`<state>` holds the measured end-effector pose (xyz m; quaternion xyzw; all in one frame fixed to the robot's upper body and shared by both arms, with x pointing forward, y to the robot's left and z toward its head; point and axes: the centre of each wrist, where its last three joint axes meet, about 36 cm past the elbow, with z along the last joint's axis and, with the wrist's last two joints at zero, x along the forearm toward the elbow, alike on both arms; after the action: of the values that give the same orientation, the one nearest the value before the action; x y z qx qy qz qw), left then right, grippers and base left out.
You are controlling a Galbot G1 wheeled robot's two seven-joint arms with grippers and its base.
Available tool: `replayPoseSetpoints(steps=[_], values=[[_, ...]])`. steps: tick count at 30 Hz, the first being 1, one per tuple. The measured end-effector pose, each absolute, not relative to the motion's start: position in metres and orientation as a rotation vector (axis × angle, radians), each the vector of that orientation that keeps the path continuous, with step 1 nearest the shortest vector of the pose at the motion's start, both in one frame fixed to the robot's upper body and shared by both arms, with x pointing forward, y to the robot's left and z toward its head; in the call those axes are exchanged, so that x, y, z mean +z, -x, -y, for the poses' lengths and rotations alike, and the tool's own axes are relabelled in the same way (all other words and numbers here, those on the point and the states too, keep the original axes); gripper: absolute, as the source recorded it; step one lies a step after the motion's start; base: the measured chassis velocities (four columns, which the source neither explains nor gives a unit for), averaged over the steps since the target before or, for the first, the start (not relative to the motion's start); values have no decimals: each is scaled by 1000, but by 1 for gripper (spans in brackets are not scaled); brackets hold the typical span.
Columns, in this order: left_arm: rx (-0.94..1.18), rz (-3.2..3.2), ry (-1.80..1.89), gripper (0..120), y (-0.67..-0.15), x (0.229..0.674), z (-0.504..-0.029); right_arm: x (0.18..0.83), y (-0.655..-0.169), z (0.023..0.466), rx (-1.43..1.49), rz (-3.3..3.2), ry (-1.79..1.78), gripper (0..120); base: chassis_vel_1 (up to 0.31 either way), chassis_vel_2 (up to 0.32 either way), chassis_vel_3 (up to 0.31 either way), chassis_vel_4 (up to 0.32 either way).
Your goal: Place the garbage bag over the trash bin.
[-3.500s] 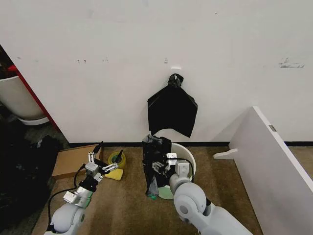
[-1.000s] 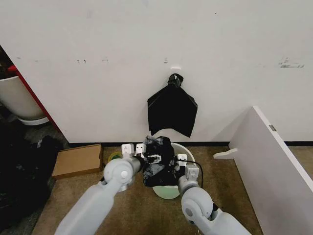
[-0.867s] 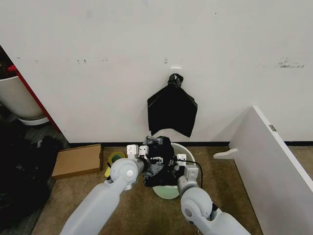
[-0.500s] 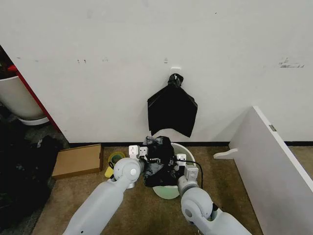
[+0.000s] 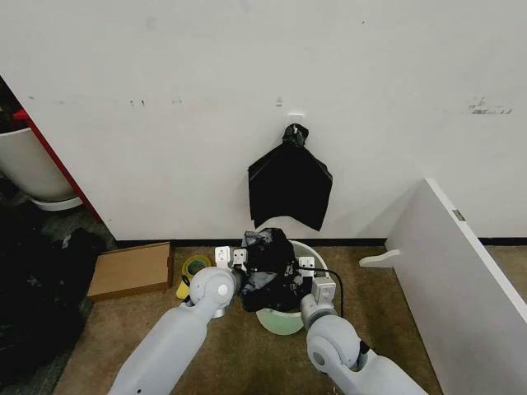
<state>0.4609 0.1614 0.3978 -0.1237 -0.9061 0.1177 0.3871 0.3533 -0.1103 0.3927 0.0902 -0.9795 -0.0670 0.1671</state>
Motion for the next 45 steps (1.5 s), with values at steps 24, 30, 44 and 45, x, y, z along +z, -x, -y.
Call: replayPoseSetpoints(steps=[24, 30, 44, 45], values=[[208, 2538, 593, 3, -400, 406, -225, 410, -374, 153, -450, 2999, -180, 0, 0, 0, 0, 0], [238, 2596, 679, 3, -406, 415, -242, 396, -381, 173, -427, 2978, -94, 0, 0, 0, 0, 0], [431, 2768, 631, 3, -443, 450, -284, 356, -329, 171, -412, 2935, -248, 0, 0, 0, 0, 0], [431, 2768, 631, 3, -443, 450, -284, 356, -329, 171, -412, 2935, -248, 0, 0, 0, 0, 0]])
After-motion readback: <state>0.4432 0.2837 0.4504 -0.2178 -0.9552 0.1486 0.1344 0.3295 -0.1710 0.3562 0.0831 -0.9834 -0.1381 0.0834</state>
